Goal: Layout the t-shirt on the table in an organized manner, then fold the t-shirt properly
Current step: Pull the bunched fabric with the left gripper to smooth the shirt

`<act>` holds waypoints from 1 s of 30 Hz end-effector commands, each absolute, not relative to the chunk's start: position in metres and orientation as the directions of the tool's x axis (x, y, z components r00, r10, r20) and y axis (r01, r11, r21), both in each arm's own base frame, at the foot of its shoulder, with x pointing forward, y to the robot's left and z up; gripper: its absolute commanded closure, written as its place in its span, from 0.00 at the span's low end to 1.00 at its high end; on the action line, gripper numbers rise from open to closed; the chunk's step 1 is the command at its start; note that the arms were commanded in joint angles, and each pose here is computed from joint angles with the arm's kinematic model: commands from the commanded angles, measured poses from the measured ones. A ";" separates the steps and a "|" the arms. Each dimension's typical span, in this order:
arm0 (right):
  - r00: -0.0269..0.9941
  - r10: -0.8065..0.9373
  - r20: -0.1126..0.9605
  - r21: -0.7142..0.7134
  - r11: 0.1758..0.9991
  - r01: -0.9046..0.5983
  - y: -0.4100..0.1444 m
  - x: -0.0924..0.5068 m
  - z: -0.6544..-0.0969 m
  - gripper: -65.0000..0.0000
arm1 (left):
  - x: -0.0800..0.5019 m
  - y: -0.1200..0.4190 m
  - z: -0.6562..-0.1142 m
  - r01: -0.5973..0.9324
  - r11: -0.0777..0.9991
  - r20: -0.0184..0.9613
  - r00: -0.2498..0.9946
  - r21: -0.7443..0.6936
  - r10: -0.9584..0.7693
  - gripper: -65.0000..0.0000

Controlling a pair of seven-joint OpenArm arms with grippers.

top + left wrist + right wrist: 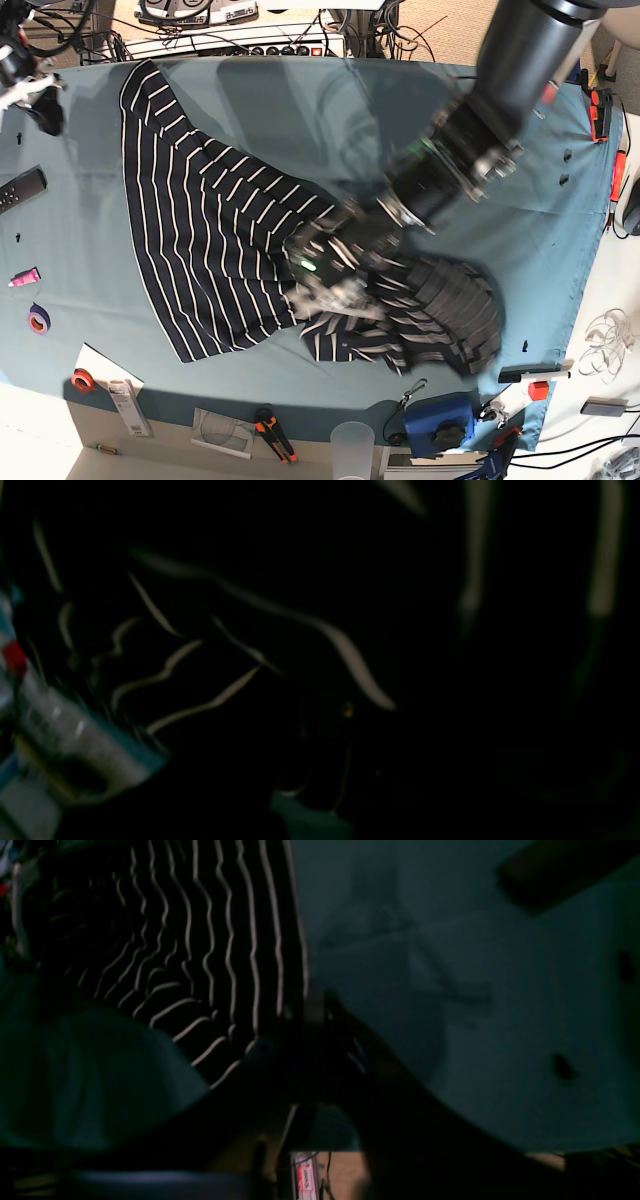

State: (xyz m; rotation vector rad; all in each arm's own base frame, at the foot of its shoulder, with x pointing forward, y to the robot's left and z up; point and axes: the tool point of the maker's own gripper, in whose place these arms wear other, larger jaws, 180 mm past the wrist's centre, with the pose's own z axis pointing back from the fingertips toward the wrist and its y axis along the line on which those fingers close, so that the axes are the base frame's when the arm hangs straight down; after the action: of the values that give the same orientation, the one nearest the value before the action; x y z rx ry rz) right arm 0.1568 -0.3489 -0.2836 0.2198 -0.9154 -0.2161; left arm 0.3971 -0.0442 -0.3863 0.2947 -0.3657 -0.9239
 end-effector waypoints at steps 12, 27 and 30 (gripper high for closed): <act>0.708 -0.176 0.684 0.223 0.974 0.026 -0.330 0.162 -0.310 0.71 | 0.432 -0.073 -0.305 0.625 0.679 0.445 0.519 0.385 -0.730 0.66; 0.865 0.111 0.490 0.068 0.984 -0.165 -0.283 0.168 -0.376 0.71 | 0.464 -0.059 -0.226 0.490 0.831 0.692 0.503 0.265 -0.517 0.66; 0.881 0.166 0.443 0.045 0.977 -0.206 -0.276 0.165 -0.386 0.71 | 0.471 -0.043 -0.223 0.449 0.863 0.705 0.534 0.231 -0.467 0.66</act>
State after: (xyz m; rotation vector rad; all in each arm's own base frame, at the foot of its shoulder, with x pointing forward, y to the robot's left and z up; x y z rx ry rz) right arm 0.1654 -0.2734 -0.3878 0.1020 -0.4587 0.1827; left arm 0.4622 -0.0381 -0.2472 0.0241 -0.7815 -0.5511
